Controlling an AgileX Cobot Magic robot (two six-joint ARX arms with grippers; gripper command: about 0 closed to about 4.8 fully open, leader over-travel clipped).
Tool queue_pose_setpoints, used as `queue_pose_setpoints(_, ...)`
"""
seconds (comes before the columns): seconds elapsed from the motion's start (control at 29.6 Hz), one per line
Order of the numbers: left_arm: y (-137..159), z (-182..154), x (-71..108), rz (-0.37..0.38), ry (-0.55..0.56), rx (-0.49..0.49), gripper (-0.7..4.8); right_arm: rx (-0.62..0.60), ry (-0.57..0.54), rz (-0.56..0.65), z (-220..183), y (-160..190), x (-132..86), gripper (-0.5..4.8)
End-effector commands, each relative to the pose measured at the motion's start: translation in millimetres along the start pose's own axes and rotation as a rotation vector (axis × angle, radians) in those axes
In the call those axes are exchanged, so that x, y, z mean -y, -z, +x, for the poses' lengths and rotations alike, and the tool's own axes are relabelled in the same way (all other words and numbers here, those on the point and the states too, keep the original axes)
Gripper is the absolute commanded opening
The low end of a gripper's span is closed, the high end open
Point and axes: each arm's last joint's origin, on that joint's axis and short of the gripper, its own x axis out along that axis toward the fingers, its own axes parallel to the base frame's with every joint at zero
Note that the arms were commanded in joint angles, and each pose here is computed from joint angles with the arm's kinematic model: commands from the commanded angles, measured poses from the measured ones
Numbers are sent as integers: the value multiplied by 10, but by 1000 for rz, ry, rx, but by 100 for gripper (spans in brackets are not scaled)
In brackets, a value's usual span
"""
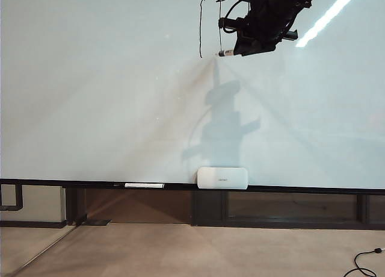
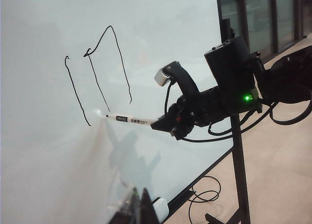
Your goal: Reach to the right to find the marker pen, pick it up, and write the number 10 on the whiteboard.
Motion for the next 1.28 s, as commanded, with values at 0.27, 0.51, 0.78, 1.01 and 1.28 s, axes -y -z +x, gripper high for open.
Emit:
queue_pose_setpoints(0.27,-28,-9,2,26,5,14,-6,33,64,0,31,-14,8,-3)
queue_pose_setpoints(0.51,-26,-10,3,25,5,11,-6,13,137,-23,28,5,30,-3)
queue_pose_setpoints(0.78,-18,-10,15,19,40,10,-6,19,245,-26,-61,-73,54,-3)
queue_pose_setpoints(1.01,-24,-11,14,21,40,14,-6,7,276,-48,-158,-142,71,-3)
queue_pose_setpoints(1.28,-57,-31,19,23,37,23,-6,-37,304,-52,-165,-102,97,-3)
